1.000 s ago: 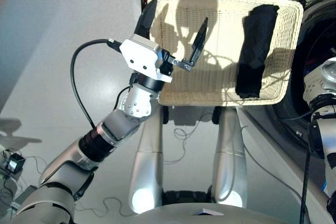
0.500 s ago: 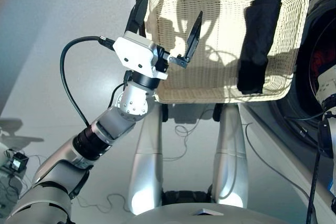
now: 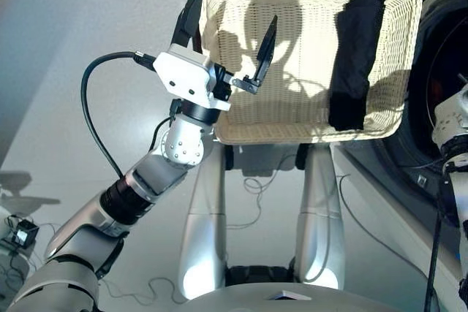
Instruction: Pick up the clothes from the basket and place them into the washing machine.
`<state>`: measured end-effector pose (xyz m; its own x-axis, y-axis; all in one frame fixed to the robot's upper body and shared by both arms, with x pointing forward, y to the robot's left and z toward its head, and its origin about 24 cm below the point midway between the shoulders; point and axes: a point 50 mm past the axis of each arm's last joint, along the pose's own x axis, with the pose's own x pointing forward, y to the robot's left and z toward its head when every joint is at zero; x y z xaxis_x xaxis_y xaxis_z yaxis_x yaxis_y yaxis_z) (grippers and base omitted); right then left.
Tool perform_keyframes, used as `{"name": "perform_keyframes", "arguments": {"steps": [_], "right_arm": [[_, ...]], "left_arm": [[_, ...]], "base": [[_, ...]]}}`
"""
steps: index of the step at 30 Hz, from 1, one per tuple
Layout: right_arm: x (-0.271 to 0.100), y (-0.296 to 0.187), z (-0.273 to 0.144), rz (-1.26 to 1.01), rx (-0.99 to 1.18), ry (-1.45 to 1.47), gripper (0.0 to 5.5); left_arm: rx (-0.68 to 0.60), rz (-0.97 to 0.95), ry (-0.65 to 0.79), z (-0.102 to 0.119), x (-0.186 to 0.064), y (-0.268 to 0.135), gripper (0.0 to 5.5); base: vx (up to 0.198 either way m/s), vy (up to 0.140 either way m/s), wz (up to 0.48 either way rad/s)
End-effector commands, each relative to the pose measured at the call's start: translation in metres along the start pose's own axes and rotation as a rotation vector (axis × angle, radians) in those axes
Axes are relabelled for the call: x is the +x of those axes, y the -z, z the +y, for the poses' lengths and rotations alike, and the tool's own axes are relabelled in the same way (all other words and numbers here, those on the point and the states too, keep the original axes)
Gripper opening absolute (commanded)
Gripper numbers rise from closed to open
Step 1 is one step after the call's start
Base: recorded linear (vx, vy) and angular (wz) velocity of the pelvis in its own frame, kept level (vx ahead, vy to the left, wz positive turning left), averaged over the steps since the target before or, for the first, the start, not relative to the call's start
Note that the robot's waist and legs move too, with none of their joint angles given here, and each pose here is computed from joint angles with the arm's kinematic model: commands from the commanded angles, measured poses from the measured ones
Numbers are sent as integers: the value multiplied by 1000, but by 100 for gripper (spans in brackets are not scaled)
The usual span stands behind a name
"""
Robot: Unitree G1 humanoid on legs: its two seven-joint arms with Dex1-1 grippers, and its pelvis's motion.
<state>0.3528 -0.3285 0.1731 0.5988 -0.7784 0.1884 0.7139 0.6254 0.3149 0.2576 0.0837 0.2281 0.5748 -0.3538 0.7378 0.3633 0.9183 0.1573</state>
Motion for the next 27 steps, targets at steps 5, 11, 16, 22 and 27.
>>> {"name": "perform_keyframes", "arguments": {"steps": [5, 11, 16, 22, 27], "right_arm": [[-50, 2, 17, -194, 15, -252, 550], [-87, 14, 32, -175, 15, -525, 550], [-102, 5, 43, -252, -70, -739, 550], [-108, 6, 56, -271, -146, -843, 550], [-100, 16, 68, -221, -222, -850, 550]], "left_arm": [[-54, -164, -34, -2, 0, -27, 550], [-57, -154, -27, 3, -3, -26, 550], [-56, -134, -9, 6, -7, -23, 550], [-59, -130, 14, 7, -9, -24, 550], [-91, -121, 20, 5, -10, -22, 550]], "base": [[0, 0, 0], [0, 0, 0], [0, 0, 0], [0, 0, 0], [0, 0, 0]]}}
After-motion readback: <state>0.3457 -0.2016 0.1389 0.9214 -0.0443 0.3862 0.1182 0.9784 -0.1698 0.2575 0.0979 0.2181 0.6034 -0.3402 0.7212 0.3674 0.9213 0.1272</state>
